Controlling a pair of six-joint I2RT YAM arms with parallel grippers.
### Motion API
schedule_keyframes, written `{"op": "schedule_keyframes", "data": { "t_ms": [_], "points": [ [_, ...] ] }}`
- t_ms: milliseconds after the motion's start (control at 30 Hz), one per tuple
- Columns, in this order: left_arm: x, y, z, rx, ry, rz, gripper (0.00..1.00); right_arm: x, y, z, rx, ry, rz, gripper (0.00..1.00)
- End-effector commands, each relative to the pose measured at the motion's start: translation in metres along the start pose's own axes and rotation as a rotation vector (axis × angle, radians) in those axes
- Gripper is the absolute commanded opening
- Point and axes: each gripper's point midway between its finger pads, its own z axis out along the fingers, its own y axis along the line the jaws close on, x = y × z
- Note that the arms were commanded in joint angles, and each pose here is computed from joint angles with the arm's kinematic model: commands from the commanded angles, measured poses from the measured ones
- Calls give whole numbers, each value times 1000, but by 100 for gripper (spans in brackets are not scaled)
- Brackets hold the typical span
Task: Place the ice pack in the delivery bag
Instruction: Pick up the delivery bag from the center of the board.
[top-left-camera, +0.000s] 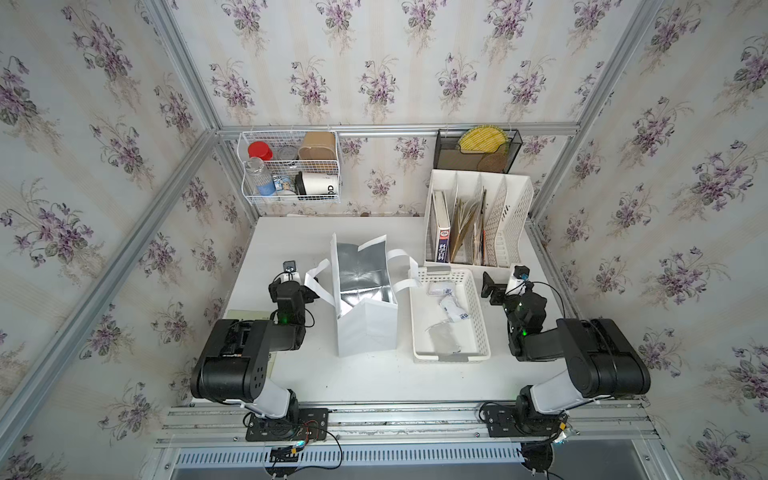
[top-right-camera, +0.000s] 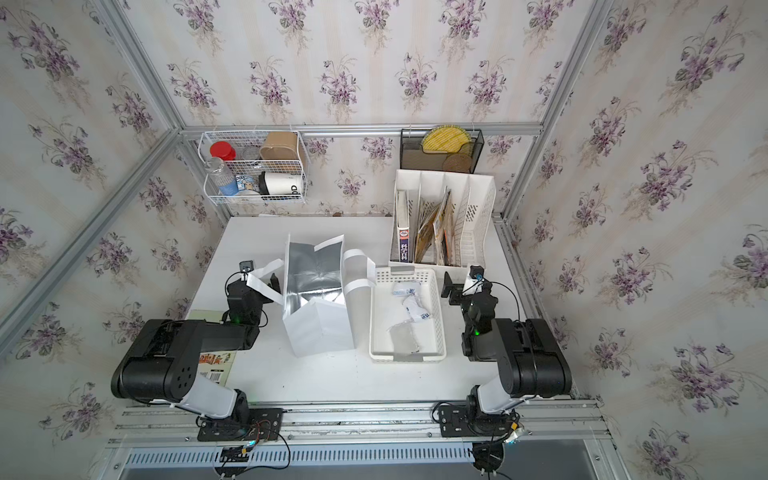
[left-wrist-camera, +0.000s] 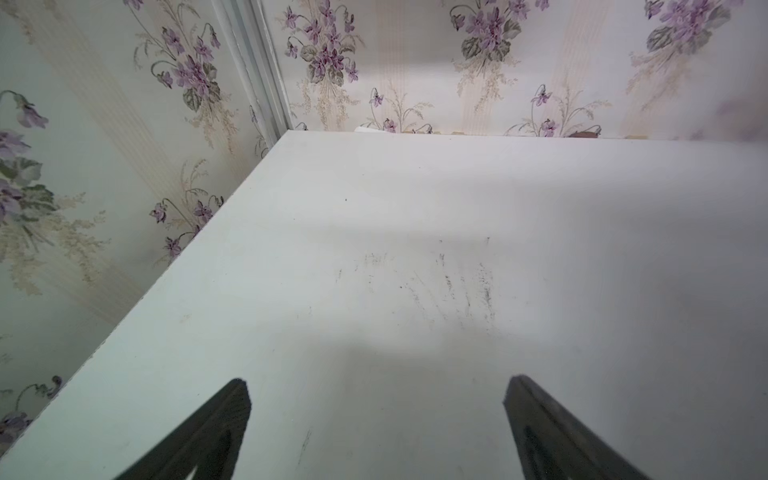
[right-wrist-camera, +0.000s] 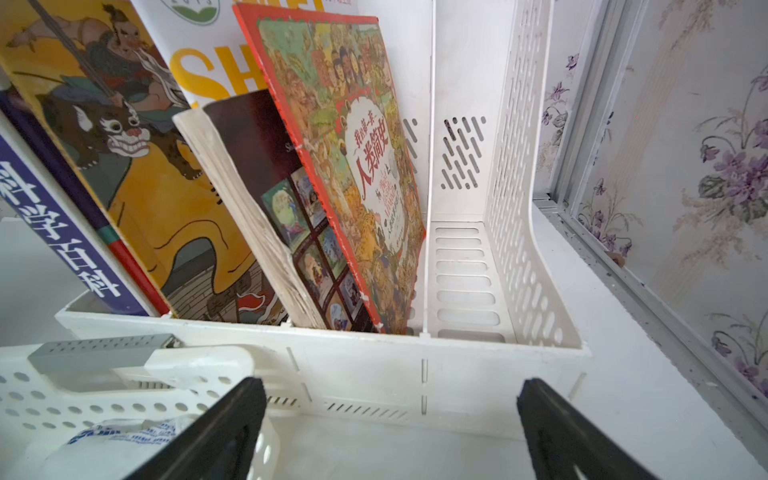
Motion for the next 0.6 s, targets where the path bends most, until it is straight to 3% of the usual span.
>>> {"op": "schedule_keyframes", "data": {
  "t_ms": [0, 400, 567],
  "points": [
    [-3, -9, 1, 51, -6, 27, 99, -4, 0, 0, -1, -15, -8, 100],
    [-1, -8, -2, 47, -14, 25, 99, -5, 0, -1, 4, -21, -8, 100],
    [-23, 22, -45, -75, -196, -58, 99, -30, -2, -26, 51, -99, -3, 100]
  ]
}}
